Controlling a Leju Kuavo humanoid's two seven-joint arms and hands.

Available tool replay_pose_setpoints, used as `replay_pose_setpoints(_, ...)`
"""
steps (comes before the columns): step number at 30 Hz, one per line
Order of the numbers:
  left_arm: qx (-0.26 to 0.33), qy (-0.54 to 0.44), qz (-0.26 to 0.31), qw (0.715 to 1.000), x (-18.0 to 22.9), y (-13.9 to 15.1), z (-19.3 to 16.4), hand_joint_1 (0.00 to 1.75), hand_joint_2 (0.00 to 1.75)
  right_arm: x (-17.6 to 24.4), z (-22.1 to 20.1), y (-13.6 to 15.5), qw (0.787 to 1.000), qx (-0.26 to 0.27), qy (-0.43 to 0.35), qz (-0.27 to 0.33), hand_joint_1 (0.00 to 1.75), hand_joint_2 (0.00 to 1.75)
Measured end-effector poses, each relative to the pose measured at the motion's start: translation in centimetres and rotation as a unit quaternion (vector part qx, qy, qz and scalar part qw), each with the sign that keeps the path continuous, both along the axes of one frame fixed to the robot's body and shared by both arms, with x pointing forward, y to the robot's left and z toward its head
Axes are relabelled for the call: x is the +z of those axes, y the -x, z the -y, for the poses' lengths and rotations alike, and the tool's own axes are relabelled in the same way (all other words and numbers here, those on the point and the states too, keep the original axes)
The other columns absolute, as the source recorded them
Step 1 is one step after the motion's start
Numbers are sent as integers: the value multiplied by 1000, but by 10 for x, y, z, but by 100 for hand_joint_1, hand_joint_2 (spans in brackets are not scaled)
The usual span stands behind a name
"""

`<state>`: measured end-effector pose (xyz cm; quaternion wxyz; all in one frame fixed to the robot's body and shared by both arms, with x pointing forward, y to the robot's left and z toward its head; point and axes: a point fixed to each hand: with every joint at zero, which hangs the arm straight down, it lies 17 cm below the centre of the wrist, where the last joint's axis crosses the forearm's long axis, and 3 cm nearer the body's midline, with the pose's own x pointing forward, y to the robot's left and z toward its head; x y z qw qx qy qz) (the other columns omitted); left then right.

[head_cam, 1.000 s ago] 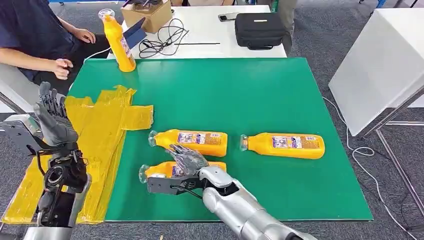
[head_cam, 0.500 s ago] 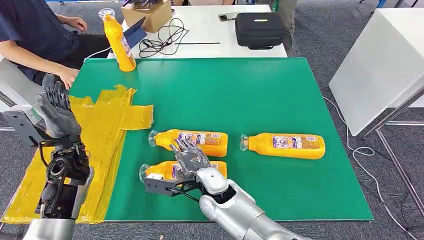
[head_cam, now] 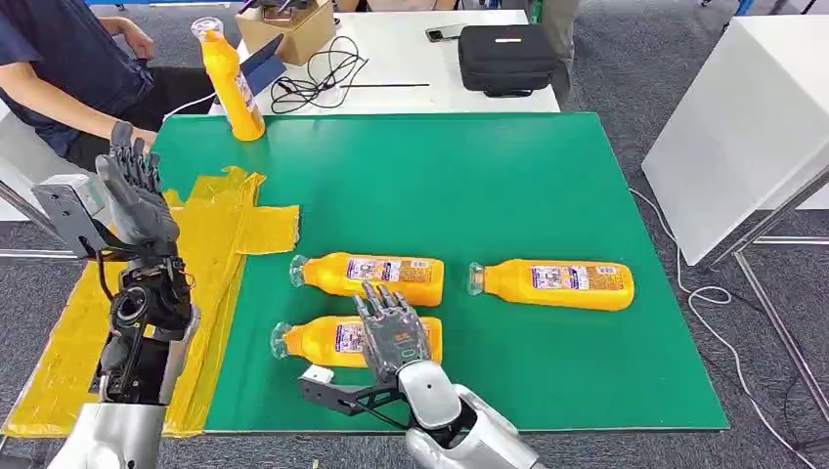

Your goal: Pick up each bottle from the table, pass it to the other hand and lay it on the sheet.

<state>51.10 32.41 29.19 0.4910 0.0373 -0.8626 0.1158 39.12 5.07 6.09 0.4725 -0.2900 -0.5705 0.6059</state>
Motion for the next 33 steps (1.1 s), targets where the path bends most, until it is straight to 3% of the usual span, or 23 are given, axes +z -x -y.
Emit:
replay_pose_setpoints(13,3,2,-4,1000,-5,-4,-4,0,0,-33,20,15,999,-4,25,-21,0,175)
replay_pose_setpoints(22,11,18,-5,1000,-11,0,-17,0,0,-48,44,13,998,-21,62,2,0,175)
replay_pose_setpoints(23,12,18,-6,1000,-13,0,-18,0,0,-50,47,12,998,-24,65,4,7,175)
replay_pose_setpoints(24,13,18,-7,1000,-14,1,-19,0,0,-53,52,10,997,-28,70,4,140,175)
replay_pose_setpoints(26,15,18,-8,1000,-16,2,-22,0,0,-58,60,8,996,-35,77,1,140,175)
replay_pose_setpoints(27,15,18,-9,1000,-17,2,-22,0,0,-60,61,7,996,-38,78,0,175,175)
replay_pose_setpoints(33,19,24,-14,999,-24,5,-28,0,0,-71,73,5,995,-46,88,-8,175,175)
